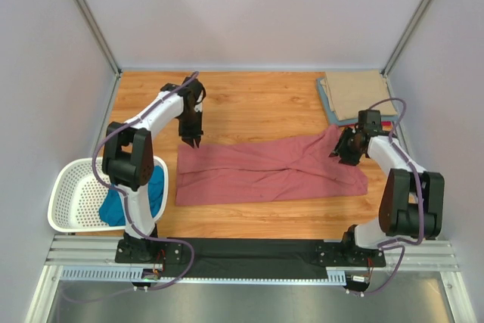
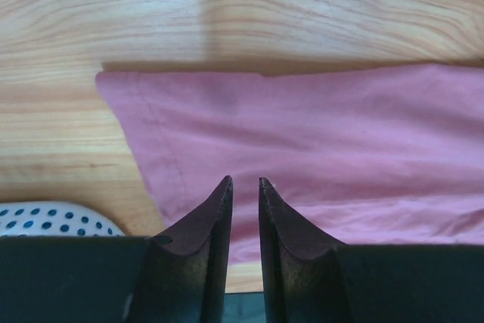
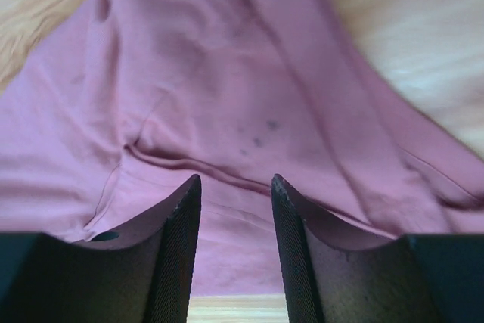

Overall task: Fold and stack the t-shirts
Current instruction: Fold the tshirt

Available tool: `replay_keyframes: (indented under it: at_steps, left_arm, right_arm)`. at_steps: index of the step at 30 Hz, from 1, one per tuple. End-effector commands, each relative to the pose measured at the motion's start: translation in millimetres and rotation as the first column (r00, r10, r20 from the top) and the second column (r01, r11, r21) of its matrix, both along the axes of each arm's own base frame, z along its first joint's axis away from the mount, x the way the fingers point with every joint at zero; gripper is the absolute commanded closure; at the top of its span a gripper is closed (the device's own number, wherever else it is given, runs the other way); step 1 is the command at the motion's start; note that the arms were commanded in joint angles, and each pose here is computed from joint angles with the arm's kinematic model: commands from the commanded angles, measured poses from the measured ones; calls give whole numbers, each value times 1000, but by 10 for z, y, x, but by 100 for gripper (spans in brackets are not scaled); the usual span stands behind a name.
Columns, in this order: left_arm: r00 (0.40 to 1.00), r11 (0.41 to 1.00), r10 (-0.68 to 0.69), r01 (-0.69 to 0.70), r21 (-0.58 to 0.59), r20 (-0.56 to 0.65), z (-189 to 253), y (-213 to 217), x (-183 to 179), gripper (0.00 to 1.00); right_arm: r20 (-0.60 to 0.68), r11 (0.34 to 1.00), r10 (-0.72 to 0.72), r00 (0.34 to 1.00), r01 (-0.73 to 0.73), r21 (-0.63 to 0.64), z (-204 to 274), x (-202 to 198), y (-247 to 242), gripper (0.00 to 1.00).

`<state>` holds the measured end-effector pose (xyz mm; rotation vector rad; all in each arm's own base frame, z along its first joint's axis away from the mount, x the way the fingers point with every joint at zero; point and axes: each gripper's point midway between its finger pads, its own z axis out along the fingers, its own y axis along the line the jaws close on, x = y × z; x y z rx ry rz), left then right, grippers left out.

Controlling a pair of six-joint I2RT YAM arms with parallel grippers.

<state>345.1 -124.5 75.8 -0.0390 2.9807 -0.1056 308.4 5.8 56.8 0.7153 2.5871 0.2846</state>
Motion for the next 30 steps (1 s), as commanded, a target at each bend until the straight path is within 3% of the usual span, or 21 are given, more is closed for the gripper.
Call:
replay_keyframes:
  at_steps: [1, 7, 11, 24, 27, 30]
  left_arm:
    - [996, 998, 46, -48, -28, -70, -231, -49, -19, 73]
    - [988, 996, 72, -65, 57, -134, -514, 77, -73, 72]
    - [986, 992, 77, -61, 111, -151, -618, 160, -73, 72]
    - [999, 994, 50, -48, 98, -18, -13, 178, 95, 71]
    - [999, 996, 40, -41, 73, 18, 140, 150, 104, 71]
    - [998, 998, 37, -40, 54, 43, 225, 134, 92, 70]
  right_arm:
    - [111, 969, 220, 969, -230, 87, 149, 232, 380, 56]
    - [200, 942, 290, 936, -316, 113, 265, 412, 651, 54]
    - [176, 934, 317, 932, -339, 116, 202, 494, 704, 54]
    - [109, 884, 424, 899, -437, 166, -158, 379, 955, 55]
    - [117, 883, 426, 897, -441, 164, -197, 389, 969, 58]
    - [125, 879, 431, 894, -447, 166, -173, 382, 979, 73]
